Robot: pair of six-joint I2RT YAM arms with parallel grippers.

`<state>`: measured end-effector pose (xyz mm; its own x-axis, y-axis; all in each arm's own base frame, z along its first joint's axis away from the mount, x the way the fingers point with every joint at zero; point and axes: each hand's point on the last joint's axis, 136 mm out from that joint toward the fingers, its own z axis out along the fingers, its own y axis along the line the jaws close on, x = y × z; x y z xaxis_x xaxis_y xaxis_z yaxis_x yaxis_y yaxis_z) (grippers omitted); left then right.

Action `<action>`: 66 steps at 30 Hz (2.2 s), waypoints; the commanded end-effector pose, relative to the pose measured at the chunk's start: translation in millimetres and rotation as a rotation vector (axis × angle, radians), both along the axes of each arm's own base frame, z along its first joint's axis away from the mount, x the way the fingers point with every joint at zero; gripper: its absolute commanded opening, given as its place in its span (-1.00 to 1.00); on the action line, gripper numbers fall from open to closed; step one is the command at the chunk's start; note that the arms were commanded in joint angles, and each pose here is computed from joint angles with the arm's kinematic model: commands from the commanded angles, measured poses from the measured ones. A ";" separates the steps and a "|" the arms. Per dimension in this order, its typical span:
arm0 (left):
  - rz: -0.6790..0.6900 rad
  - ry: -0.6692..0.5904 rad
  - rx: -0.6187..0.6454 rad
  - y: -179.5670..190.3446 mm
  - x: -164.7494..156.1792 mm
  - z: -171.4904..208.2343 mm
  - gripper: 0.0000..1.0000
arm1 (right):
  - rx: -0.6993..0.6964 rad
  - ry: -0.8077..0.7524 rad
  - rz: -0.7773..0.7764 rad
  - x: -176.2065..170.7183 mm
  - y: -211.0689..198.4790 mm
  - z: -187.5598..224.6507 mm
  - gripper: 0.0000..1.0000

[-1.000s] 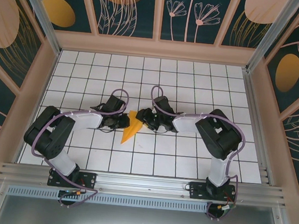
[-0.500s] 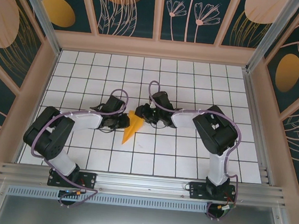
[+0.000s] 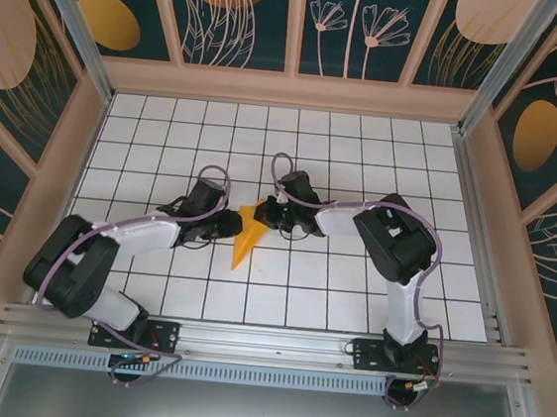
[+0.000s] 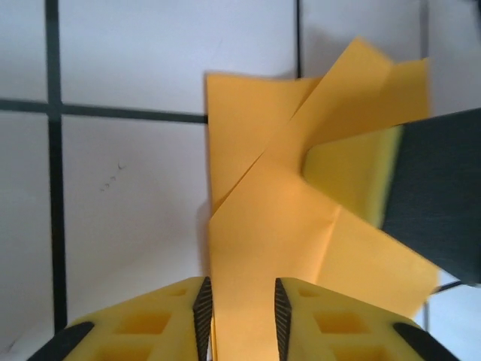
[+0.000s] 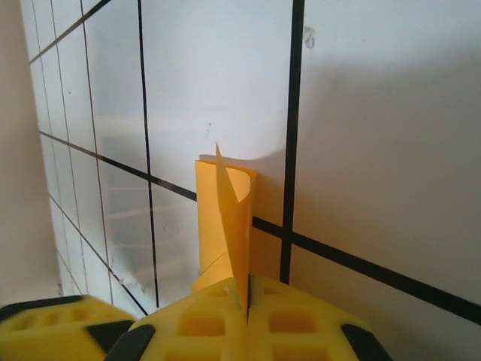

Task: Fold a paper plane with a square sheet of paper (pick it up from the middle)
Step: Turn over the paper at the center of the table.

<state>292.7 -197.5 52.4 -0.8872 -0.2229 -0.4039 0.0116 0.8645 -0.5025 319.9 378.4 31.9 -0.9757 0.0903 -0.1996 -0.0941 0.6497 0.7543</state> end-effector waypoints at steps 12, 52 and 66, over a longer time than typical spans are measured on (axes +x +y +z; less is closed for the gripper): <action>0.231 -0.190 0.119 54.0 7.8 45.9 -0.24 | -0.888 -0.384 -0.183 43.1 -150.5 138.4 -0.97; 0.289 -0.208 0.044 68.2 -13.7 54.7 -0.08 | -0.473 -0.275 0.011 29.2 -11.3 104.2 0.51; 0.078 -0.049 -0.272 -11.4 -9.8 43.1 0.01 | -0.029 -0.105 0.091 -37.2 -64.5 66.1 -0.87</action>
<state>274.9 -191.2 79.8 -0.8391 -0.3786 -0.3906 -0.0458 0.7647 -0.6428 280.2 293.5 84.5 -0.9611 0.0284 -0.2748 -0.1605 0.7521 0.6392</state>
